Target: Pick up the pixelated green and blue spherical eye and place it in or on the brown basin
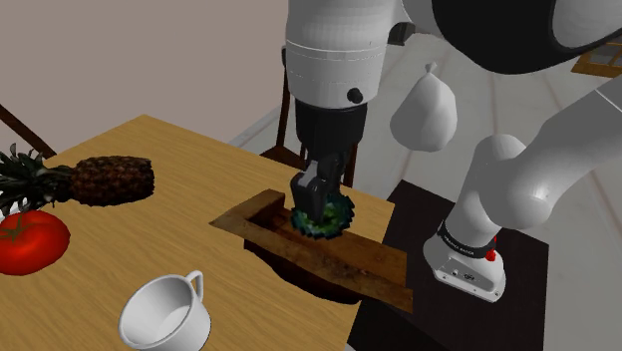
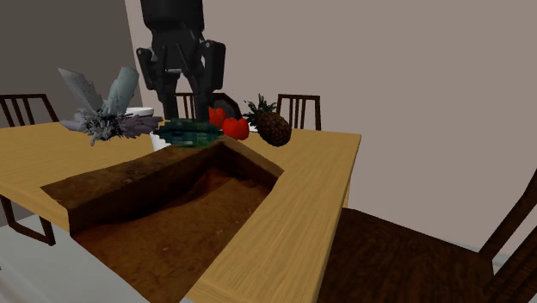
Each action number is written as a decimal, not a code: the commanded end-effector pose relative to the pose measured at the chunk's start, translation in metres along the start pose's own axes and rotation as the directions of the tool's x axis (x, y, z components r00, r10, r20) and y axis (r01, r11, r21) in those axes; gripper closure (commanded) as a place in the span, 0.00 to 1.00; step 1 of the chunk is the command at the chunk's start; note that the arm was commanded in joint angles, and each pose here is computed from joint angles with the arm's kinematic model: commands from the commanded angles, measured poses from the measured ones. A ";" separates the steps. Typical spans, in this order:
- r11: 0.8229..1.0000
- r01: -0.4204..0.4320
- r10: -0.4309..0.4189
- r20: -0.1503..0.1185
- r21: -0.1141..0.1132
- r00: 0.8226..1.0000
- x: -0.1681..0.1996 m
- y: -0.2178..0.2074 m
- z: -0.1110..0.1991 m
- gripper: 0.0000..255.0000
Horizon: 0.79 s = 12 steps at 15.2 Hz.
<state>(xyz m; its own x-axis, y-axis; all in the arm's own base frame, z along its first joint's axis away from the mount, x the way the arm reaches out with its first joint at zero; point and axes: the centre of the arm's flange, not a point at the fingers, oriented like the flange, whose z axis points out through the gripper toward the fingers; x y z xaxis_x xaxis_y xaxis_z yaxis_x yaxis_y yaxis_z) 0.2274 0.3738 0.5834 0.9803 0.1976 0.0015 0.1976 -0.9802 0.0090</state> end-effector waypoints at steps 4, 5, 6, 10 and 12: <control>1.000 0.000 0.000 -0.001 0.000 1.000 0.000 -0.001 0.011 1.00; 1.000 0.000 0.000 -0.001 0.000 1.000 0.000 -0.001 0.011 1.00; 1.000 0.000 0.000 -0.001 0.000 1.000 0.000 -0.001 0.011 1.00; 1.000 0.000 0.000 -0.001 0.000 1.000 0.000 -0.001 0.011 0.00; 1.000 0.000 0.000 -0.001 0.000 1.000 0.000 -0.001 0.011 0.00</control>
<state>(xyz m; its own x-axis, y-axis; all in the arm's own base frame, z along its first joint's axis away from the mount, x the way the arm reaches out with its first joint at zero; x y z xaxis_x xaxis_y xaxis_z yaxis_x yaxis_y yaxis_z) 0.2275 0.3744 0.5721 0.9803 0.1974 0.0020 0.1974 -0.9803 0.0086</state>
